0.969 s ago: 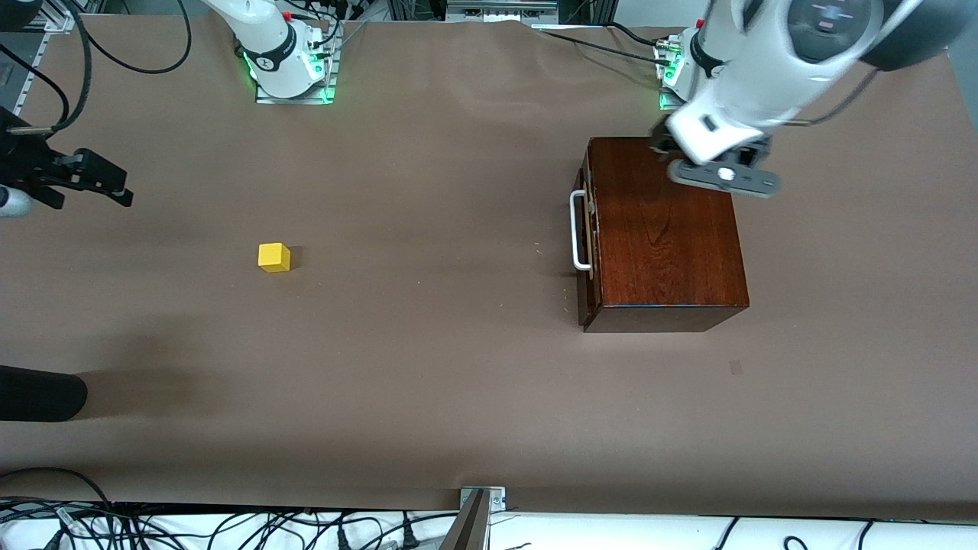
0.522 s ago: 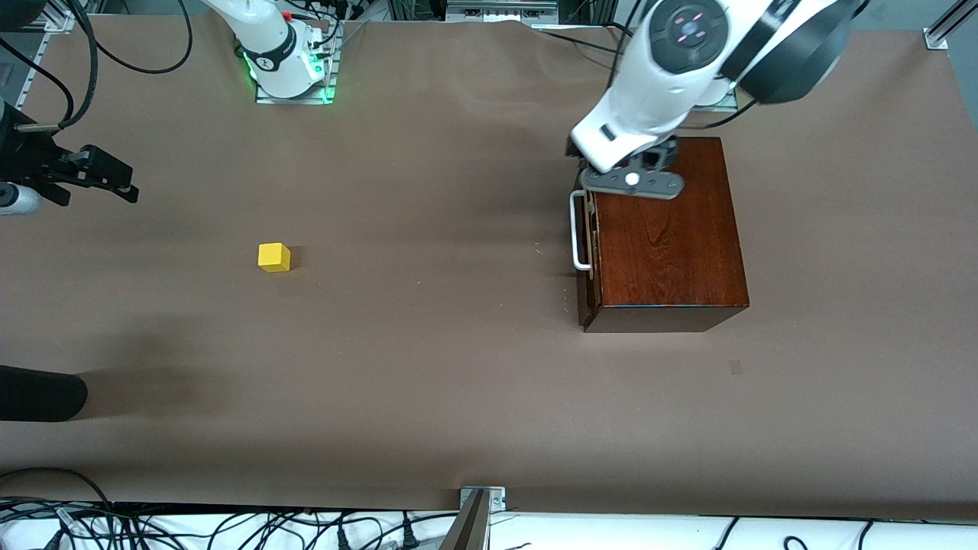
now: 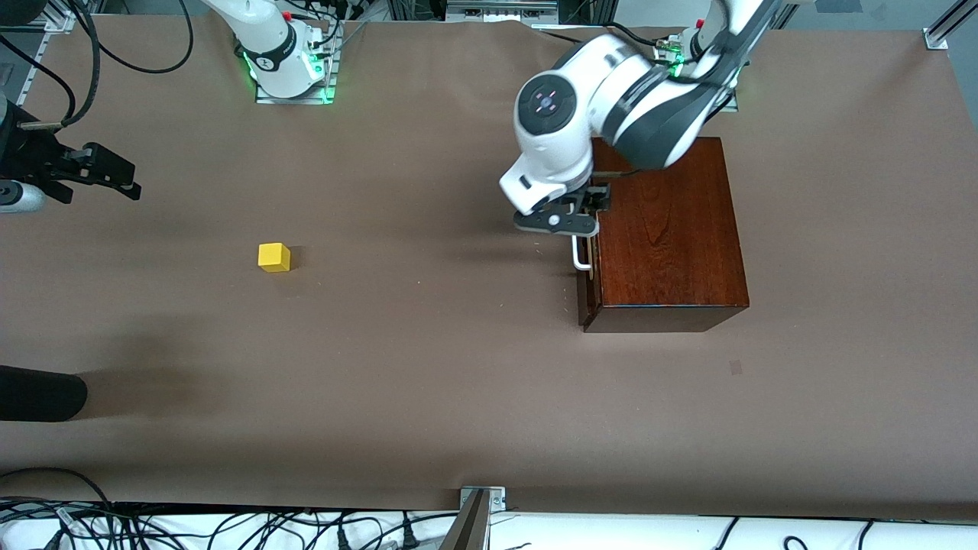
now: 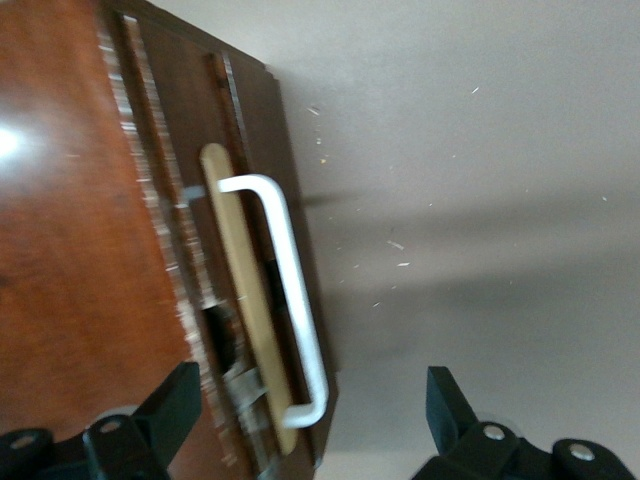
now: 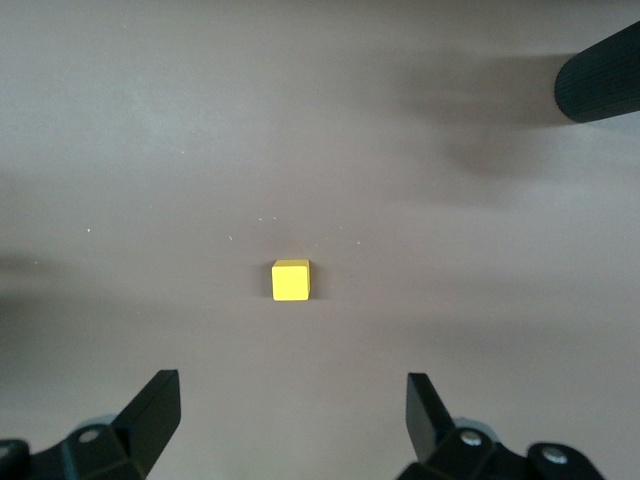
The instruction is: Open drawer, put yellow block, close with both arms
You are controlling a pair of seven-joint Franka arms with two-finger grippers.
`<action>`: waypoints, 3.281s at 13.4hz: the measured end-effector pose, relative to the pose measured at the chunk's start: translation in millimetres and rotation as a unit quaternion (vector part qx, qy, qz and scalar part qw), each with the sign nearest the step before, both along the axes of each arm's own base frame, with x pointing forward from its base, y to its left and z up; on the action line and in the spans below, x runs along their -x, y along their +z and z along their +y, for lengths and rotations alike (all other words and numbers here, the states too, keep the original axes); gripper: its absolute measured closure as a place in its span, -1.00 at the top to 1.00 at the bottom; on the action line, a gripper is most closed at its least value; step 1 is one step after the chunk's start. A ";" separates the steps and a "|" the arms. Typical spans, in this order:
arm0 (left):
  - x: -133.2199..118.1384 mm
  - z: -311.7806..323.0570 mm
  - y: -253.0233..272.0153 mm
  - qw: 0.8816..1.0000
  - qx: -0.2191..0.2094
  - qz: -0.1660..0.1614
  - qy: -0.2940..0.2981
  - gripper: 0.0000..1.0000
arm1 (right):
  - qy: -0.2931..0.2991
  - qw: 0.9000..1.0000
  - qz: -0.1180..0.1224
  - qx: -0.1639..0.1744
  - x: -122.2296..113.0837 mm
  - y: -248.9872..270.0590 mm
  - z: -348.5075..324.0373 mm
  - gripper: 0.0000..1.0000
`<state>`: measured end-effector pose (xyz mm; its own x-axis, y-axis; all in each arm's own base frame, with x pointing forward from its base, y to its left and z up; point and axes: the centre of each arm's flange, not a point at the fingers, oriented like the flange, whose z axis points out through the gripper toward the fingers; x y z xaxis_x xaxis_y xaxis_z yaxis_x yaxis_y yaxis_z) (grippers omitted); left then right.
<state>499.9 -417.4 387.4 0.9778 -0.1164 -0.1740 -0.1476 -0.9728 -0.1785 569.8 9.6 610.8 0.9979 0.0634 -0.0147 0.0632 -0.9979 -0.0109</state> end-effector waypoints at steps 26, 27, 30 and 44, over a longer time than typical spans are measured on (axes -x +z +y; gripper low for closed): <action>39.1 -70.2 -103.7 0.991 -0.021 -0.111 0.070 1.00 | 0.014 1.000 0.001 -0.001 2.2 2.0 14.6 1.00; 41.0 -84.1 -102.0 0.991 -0.012 -0.114 0.073 1.00 | 0.015 1.000 0.001 -0.001 2.3 2.0 16.0 1.00; 44.6 -100.4 -104.8 0.990 -0.009 -0.114 0.077 1.00 | 0.016 1.000 -0.001 -0.001 2.2 3.4 16.6 1.00; -12.3 -33.6 56.6 0.993 0.006 -0.090 0.070 1.00 | 0.055 0.997 0.047 0.000 4.1 -132.2 17.9 1.00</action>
<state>512.3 -451.0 443.9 0.9997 0.0217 0.0056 0.0223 -0.9838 -0.1779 565.7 27.5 478.6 0.9790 0.1727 -0.1080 0.1713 -0.9850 -0.0224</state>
